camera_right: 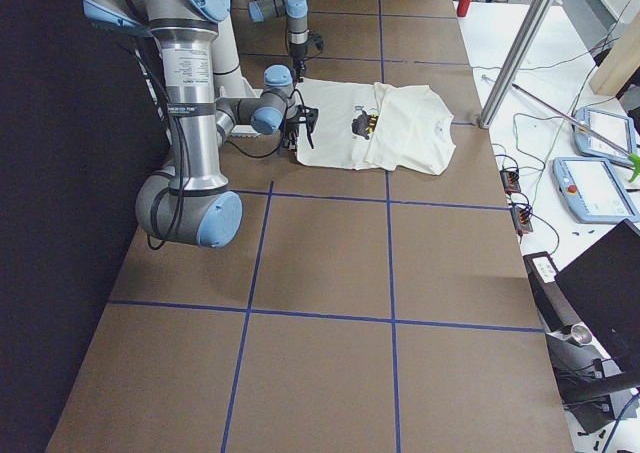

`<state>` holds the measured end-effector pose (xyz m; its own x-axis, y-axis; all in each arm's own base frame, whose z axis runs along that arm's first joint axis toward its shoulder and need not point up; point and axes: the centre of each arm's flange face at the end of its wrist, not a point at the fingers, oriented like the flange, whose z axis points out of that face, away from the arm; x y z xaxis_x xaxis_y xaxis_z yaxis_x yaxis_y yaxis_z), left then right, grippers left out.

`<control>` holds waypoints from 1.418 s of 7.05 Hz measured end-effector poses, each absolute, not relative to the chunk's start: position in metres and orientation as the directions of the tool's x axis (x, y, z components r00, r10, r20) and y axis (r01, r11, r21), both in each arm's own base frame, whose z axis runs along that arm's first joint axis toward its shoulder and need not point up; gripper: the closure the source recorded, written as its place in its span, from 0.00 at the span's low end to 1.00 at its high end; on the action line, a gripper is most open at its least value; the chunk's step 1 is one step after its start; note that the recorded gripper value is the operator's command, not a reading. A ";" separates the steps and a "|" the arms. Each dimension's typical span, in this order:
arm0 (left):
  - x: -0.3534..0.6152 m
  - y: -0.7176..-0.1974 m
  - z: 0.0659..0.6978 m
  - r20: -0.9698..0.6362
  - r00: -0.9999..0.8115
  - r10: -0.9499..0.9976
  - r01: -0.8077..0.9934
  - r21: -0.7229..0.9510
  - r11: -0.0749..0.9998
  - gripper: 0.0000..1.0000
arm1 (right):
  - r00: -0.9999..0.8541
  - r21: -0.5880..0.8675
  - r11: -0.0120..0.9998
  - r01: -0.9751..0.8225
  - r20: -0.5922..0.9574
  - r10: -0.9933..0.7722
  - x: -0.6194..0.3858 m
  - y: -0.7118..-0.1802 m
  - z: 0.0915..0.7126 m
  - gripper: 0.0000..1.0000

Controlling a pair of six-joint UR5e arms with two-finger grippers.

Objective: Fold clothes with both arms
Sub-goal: 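Slide both grippers to the hem corners nearest the robot and grasp, then lift the hem with both grippers and fold it toward the collar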

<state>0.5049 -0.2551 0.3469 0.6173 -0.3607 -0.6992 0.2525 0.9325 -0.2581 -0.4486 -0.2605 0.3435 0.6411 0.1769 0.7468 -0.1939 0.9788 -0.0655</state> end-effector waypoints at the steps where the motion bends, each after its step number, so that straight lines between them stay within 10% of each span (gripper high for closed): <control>1: 0.505 -0.256 0.345 -0.702 0.614 -0.361 0.255 -0.256 0.932 0.85 | 0.642 -0.065 0.979 -0.194 0.746 0.177 -0.448 -0.261 0.344 1.00; 3: 0.505 -0.258 0.340 -0.710 0.606 -0.360 0.264 -0.247 0.932 1.00 | 0.643 -0.065 0.979 -0.194 0.745 0.177 -0.448 -0.262 0.345 1.00; 10: 0.474 -0.223 0.300 -0.748 0.584 -0.316 0.205 -0.240 0.949 1.00 | 0.618 -0.105 0.985 -0.135 0.768 0.166 -0.424 -0.247 0.332 1.00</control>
<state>0.4737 -0.2231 0.3000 0.5843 -0.3156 -0.7477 0.2051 0.9488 -0.2402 -0.4236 -0.2468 0.3321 0.6181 0.1664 0.7683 -0.1354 0.9853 -0.1045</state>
